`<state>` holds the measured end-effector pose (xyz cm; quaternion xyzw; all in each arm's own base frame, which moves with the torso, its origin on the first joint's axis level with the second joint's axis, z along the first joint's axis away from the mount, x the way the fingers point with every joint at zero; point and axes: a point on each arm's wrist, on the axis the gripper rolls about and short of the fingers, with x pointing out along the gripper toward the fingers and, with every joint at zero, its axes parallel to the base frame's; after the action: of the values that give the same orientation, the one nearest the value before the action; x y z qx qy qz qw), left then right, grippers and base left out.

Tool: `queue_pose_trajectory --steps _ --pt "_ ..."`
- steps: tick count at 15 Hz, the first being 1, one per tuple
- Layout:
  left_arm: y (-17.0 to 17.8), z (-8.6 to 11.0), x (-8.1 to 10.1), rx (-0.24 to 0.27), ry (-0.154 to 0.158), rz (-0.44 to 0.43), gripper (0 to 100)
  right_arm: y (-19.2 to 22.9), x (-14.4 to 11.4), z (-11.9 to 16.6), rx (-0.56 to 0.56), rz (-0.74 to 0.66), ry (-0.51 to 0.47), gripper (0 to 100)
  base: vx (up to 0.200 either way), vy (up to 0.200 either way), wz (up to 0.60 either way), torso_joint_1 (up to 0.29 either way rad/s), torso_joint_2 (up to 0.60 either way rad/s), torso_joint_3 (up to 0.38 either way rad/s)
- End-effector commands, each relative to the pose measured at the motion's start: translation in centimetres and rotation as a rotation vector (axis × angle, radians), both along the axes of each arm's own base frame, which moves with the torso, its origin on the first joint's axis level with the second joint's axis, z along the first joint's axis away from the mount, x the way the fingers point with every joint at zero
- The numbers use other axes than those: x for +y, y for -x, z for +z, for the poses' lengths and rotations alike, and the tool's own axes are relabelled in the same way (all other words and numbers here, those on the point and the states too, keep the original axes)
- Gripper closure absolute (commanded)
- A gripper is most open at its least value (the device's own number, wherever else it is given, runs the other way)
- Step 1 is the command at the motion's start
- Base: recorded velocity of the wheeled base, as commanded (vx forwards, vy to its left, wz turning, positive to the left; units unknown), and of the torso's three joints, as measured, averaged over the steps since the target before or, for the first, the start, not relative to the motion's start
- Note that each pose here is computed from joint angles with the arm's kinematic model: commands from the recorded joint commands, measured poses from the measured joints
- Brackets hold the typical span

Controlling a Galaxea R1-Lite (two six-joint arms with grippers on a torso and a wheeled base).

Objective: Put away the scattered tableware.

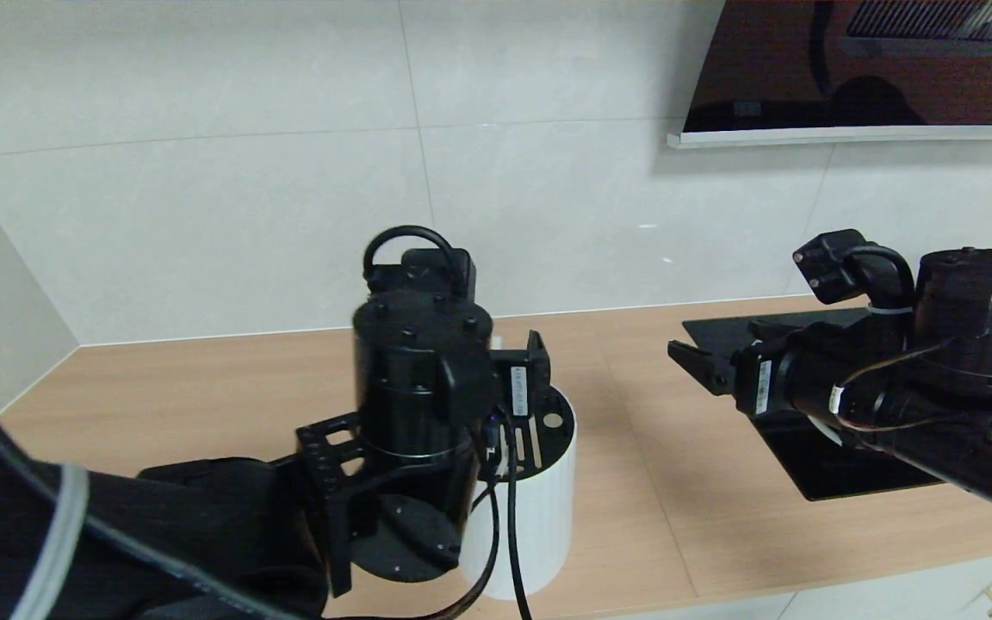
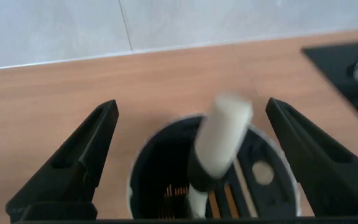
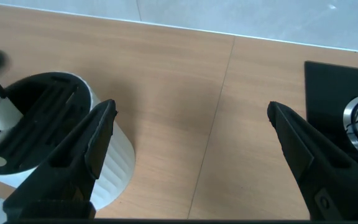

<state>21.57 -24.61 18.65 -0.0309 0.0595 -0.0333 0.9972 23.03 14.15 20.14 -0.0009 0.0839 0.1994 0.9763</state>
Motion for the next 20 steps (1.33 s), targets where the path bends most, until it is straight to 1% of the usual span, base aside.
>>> queue_pose_trajectory --steps 1,2,3,4,5,6,7,9,10,11,13,14,15,16,17,20 --pt "2.6 4.7 3.1 -0.084 0.143 -0.111 0 0.6 -0.4 0.9 -0.027 0.004 -0.016 0 0.0 0.0 0.0 0.0 0.0 0.0" --pt "3.5 6.1 4.3 -0.113 0.183 -0.159 0 0.8 -0.5 1.2 -0.037 0.002 -0.02 0 0.0 0.0 0.0 0.0 0.0 0.0" --pt "4.4 7.8 5.7 -0.154 0.225 -0.203 0 1.1 -0.8 1.6 -0.055 -0.008 -0.029 0 0.0 0.0 0.0 0.0 0.0 0.0" --pt "5.4 9.2 7.2 -0.194 0.263 -0.228 0 1.7 -1.2 2.5 -0.084 -0.016 -0.047 0 0.0 0.0 0.0 0.0 0.0 0.0" --pt "6.1 9.6 8.9 -0.215 0.276 -0.218 0 2.5 -1.7 3.3 -0.112 -0.021 -0.065 0 0.0 0.0 0.0 0.0 0.0 0.0" --pt "7.1 9.6 10.7 -0.229 0.284 -0.211 0 3.6 -2.4 3.4 -0.123 -0.021 -0.072 0 0.0 0.0 0.0 0.0 0.0 0.0" --pt "8.3 9.1 12.6 -0.241 0.287 -0.212 0 5.2 -3.5 3.1 -0.128 -0.022 -0.07 0 0.0 0.0 0.0 0.0 0.0 0.0" --pt "10.7 8.2 16.5 -0.271 0.282 -0.197 0 8.6 -5.6 2.2 -0.141 -0.02 -0.075 0 0.0 0.0 0.0 0.0 0.0 0.0" --pt "11.6 7.9 18.0 -0.274 0.274 -0.176 0 10.1 -6.5 1.6 -0.15 -0.018 -0.068 0 0.0 0.0 0.0 0.0 0.0 0.0" --pt "13.6 7.1 20.2 -0.268 0.254 -0.144 0 12.1 -7.9 0.8 -0.175 -0.025 -0.056 0 0.0 0.0 0.0 0.0 0.0 0.0" --pt "17.3 5.7 23.0 -0.244 0.224 -0.141 0 14.8 -10.3 0.2 -0.242 -0.102 -0.084 0 0.0 0.0 0.0 0.0 0.0 0.0" --pt "19.2 4.6 24.1 -0.219 0.204 -0.127 0 16.2 -11.4 -0.2 -0.268 -0.148 -0.091 0 0.0 0.0 0.0 0.0 0.0 0.0" --pt "20.4 3.8 24.6 -0.207 0.196 -0.131 0 17.1 -12.0 -0.4 -0.28 -0.176 -0.094 0 0.0 0.0 0.0 0.0 0.0 0.0" --pt "23.0 2.5 25.5 -0.205 0.191 -0.16 0 18.9 -13.1 -0.7 -0.29 -0.235 -0.087 0 0.0 0.0 0.0 0.0 0.0 0.0" --pt "24.7 1.6 25.9 -0.222 0.186 -0.152 0 20.8 -13.9 -0.9 -0.31 -0.29 -0.079 0 0.0 0.0 0.0 0.0 0.0 0.0" --pt "27.3 0.4 26.0 -0.308 0.187 -0.095 0 25.3 -14.9 -2.1 -0.359 -0.409 -0.04 0 0.0 0.0 0.0 0.0 0.0 0.0"
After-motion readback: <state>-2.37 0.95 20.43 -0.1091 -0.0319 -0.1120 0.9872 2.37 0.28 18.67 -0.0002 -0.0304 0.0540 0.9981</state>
